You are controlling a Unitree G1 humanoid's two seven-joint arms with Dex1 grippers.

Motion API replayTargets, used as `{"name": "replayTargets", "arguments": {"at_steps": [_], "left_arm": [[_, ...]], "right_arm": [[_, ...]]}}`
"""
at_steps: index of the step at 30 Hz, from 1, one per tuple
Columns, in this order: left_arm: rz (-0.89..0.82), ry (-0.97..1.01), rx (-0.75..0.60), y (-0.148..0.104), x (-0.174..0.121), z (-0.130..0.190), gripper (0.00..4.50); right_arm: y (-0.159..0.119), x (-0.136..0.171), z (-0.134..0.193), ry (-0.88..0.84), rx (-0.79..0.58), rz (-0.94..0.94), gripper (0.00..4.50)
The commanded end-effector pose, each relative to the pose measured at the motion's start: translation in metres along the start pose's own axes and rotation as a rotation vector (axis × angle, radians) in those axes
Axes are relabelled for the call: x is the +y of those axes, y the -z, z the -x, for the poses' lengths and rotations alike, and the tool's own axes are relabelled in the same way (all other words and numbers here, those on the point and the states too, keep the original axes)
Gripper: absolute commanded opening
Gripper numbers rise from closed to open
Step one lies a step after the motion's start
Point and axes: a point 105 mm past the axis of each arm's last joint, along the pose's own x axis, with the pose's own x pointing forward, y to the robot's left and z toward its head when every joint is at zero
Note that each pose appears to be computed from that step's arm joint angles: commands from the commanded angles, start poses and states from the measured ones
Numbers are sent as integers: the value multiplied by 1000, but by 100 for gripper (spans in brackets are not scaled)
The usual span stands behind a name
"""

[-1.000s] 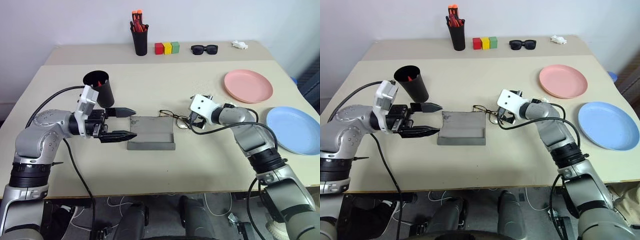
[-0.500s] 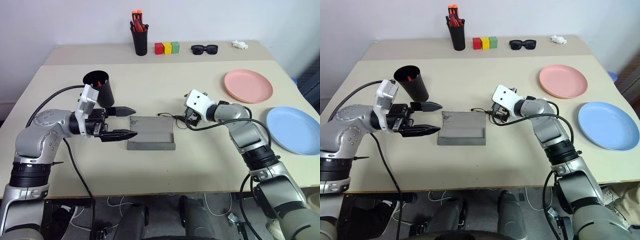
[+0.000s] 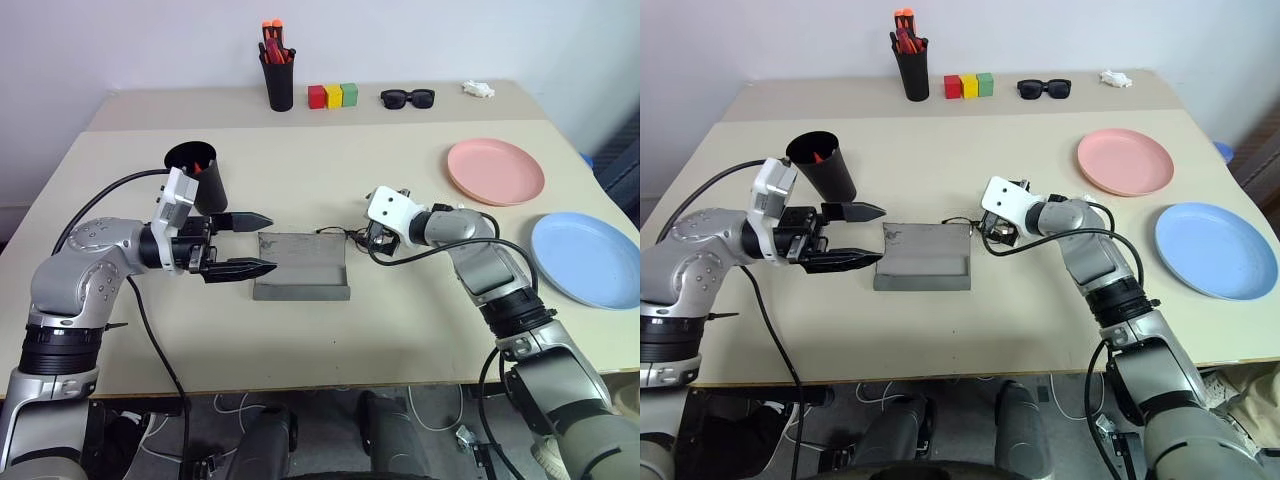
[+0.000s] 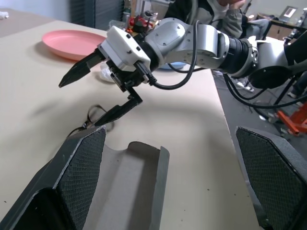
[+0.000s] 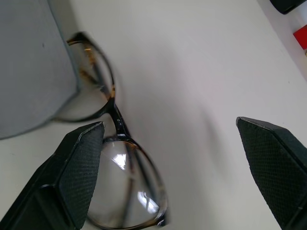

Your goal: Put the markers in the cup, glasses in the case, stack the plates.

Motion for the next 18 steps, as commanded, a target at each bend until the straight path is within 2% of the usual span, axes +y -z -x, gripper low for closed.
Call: {"name": "replayTargets", "arguments": {"at_steps": [1,9,11,14,18], "left_arm": [[-47,21,-20,-12,-4,-4,443],[-55,15,-17,-14,-5,-5,443],[-56,14,-16,-14,-5,-6,450],[-56,14,-15,-14,-5,-7,450],[-55,16,-14,-15,-5,-7,450]], "right_arm": [[-15,-9,-2,31,-37,37,450],[-13,-7,-2,15,-32,83,450],[-15,-7,-2,13,-39,96,397],[-15,-5,-1,7,-31,133,273],[-12,-6,0,11,3,220,273]]}}
